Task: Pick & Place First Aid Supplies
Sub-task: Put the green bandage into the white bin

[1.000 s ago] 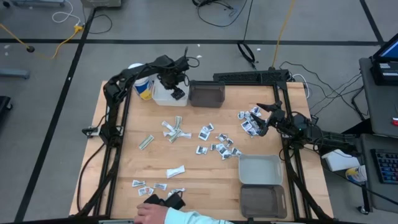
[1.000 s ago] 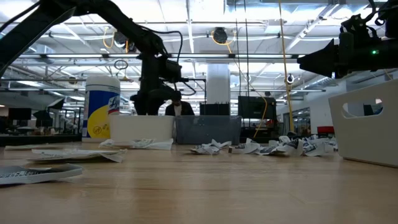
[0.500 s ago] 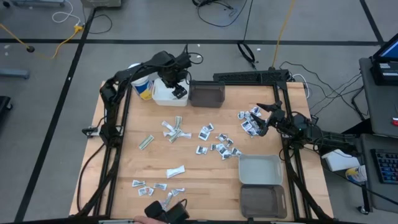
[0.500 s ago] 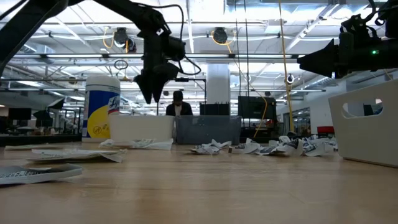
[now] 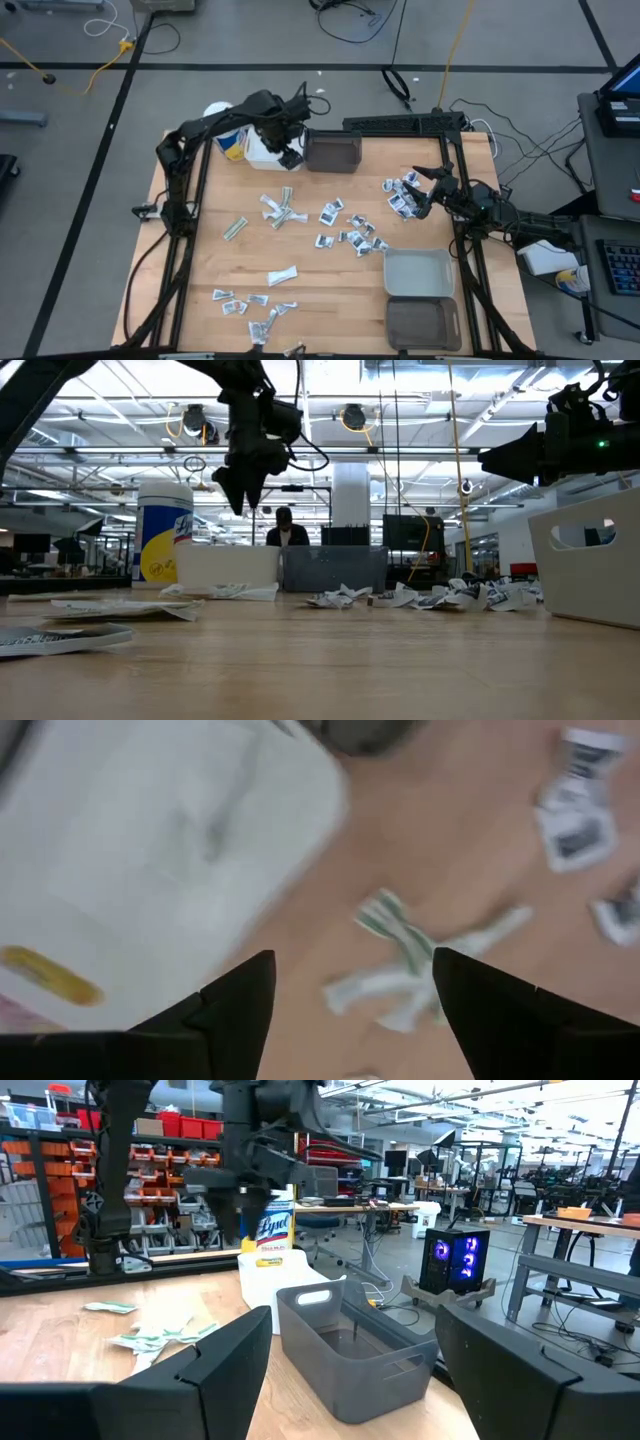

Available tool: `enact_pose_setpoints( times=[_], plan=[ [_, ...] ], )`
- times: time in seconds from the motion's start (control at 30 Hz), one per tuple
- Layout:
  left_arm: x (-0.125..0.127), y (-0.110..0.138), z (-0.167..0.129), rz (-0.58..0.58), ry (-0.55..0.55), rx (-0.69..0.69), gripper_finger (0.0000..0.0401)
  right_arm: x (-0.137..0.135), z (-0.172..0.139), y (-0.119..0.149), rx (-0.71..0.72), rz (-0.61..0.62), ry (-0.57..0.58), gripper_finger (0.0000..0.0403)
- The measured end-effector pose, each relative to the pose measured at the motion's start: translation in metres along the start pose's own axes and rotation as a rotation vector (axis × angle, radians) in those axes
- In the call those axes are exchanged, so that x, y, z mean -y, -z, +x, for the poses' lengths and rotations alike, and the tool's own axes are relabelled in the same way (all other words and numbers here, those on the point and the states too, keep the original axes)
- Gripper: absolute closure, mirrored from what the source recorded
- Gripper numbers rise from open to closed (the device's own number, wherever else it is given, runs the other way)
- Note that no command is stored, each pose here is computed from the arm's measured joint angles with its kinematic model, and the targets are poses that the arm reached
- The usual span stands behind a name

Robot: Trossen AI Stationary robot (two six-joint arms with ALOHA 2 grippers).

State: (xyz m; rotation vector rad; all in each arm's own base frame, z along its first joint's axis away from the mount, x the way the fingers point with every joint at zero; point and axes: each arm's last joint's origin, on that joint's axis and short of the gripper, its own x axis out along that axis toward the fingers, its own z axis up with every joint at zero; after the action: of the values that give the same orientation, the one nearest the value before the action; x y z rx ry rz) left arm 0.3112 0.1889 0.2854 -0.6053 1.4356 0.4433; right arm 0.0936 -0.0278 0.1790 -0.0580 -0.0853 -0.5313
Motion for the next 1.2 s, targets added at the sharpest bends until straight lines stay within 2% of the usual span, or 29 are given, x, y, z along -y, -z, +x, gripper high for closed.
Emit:
enact_pose_setpoints(
  times=[0.3, 0.87, 1.2],
  plan=[
    [0.018, 0.053, -0.001, -0.012, 0.034, 0.061, 0.0125, 0.000, 0.000, 0.000, 0.000, 0.000, 0.000, 0.0124],
    [0.023, 0.160, 0.021, -0.118, 0.019, -0.027, 0.0154, 0.000, 0.000, 0.000, 0.000, 0.000, 0.000, 0.0124],
    [0.025, 0.203, 0.028, -0.175, 0.022, -0.031, 0.0140, 0.000, 0.000, 0.000, 0.000, 0.000, 0.000, 0.0124]
  ],
)
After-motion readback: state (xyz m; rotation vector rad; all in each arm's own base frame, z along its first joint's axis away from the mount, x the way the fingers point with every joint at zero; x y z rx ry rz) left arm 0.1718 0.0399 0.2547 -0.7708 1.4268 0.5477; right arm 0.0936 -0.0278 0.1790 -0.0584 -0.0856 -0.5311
